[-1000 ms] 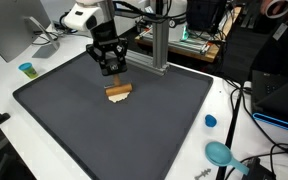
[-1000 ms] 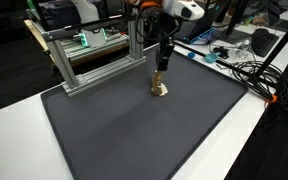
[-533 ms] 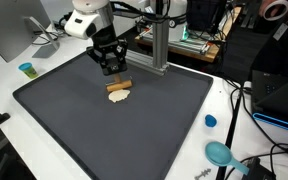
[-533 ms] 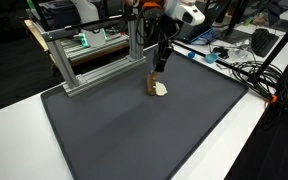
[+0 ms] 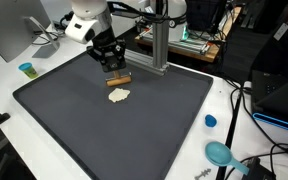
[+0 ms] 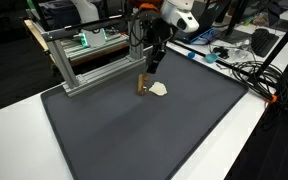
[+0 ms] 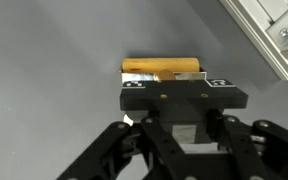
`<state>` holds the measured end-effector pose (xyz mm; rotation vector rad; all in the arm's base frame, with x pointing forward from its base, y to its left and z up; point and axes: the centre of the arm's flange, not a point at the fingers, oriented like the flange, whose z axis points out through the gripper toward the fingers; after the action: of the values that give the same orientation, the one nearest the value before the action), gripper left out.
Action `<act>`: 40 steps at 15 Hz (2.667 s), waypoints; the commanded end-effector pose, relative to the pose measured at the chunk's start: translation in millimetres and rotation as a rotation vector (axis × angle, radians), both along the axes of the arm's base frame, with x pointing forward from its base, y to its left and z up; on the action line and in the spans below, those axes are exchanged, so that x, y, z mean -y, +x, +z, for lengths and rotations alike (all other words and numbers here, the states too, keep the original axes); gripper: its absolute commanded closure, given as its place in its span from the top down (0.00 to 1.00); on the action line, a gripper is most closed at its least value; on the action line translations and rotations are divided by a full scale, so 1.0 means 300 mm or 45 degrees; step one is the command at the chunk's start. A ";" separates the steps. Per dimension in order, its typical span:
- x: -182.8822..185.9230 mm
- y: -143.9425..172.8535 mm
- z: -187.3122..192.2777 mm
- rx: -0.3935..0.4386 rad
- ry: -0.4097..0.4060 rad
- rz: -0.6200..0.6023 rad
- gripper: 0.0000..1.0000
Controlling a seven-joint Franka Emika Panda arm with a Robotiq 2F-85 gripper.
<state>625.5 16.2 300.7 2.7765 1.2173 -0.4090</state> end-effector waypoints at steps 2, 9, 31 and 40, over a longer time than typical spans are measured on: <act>0.076 -0.059 0.184 0.142 0.125 -0.120 0.21; 0.117 0.013 0.229 0.224 0.240 -0.277 0.46; 0.034 0.199 -0.016 0.173 0.005 -0.917 0.21; -0.022 0.161 -0.114 0.010 -0.076 -0.836 0.21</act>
<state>671.7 17.9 306.7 3.0787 0.2116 -0.3369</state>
